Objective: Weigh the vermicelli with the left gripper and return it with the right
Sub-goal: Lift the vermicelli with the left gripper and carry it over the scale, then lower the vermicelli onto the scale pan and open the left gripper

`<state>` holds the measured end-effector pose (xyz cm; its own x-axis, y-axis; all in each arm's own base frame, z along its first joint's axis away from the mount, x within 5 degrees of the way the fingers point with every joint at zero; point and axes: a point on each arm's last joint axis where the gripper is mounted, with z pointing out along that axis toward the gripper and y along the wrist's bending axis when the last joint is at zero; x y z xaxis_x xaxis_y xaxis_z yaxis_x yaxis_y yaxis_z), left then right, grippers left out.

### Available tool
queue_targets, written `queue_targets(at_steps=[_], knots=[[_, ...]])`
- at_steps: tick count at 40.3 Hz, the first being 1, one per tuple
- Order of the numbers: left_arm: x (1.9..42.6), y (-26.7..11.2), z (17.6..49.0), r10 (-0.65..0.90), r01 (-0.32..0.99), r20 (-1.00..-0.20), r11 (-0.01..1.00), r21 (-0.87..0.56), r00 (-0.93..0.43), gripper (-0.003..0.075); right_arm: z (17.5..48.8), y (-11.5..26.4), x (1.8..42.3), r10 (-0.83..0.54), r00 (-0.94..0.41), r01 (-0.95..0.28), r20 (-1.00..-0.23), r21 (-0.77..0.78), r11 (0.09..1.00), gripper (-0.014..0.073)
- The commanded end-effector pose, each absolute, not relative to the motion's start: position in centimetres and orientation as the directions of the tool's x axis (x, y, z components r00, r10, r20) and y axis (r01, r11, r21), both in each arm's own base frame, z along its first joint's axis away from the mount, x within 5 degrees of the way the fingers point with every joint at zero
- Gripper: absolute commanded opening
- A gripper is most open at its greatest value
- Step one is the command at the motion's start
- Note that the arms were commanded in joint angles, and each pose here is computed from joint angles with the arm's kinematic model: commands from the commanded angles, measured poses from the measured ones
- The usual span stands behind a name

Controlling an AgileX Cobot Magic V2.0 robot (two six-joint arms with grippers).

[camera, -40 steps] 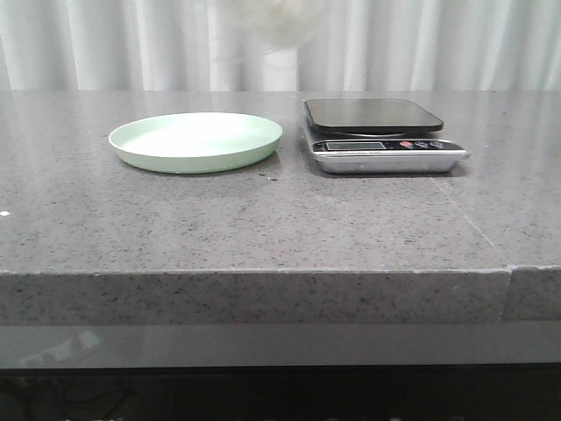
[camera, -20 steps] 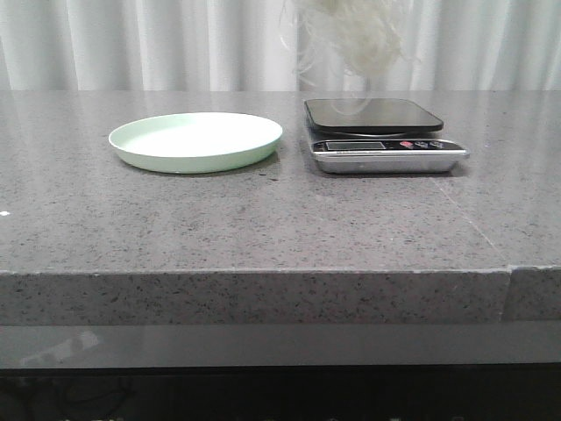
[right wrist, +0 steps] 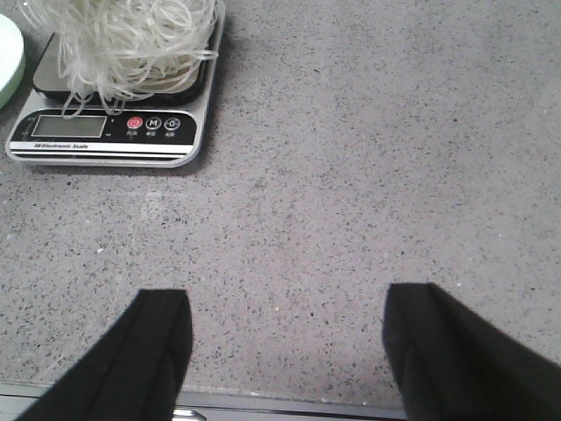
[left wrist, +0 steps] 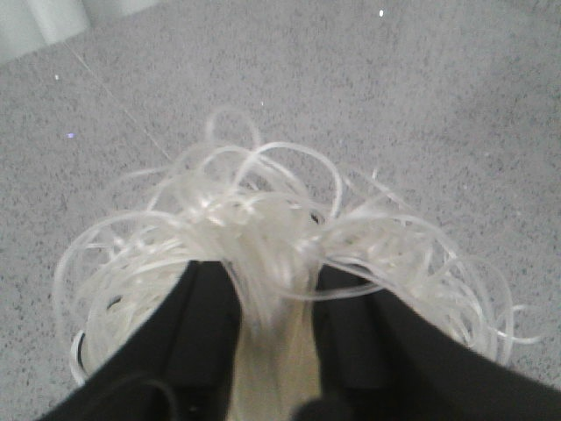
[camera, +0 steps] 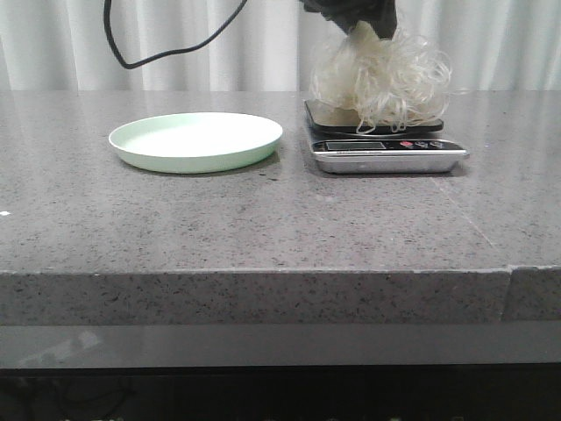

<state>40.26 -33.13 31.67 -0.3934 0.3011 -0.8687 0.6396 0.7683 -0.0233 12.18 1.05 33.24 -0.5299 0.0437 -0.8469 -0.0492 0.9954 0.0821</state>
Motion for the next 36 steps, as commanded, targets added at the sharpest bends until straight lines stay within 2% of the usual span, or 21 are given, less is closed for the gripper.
queue_targets(at_steps=[1,8,21,27,36], knots=[[39.1,-32.4,36.7,0.216,0.644,-0.930,0.765,-0.028,-0.296,0.0414,34.7,1.0,12.6,0.043,-0.457,-0.051,-0.888,0.075,0.996,0.0575],[38.7,-32.0,37.7,0.226,0.642,-0.934,0.766,-0.006,-0.278,0.0410,34.7,1.0,12.6,0.043,-0.457,-0.051,-0.888,0.075,0.996,0.0575],[35.6,-29.0,43.8,0.243,0.626,-0.949,0.777,0.065,-0.202,0.0407,34.7,1.0,12.6,0.043,-0.457,-0.051,-0.888,0.075,0.996,0.0575],[32.9,-26.7,47.1,0.248,0.623,-0.945,0.780,0.064,-0.214,0.0407,34.7,1.0,12.6,0.043,-0.457,-0.051,-0.888,0.075,0.996,0.0575],[27.6,-21.9,51.2,0.322,0.606,-0.898,0.791,0.082,-0.299,0.0407,34.7,1.0,12.6,0.043,-0.457,-0.051,-0.888,0.075,0.996,0.0575]])
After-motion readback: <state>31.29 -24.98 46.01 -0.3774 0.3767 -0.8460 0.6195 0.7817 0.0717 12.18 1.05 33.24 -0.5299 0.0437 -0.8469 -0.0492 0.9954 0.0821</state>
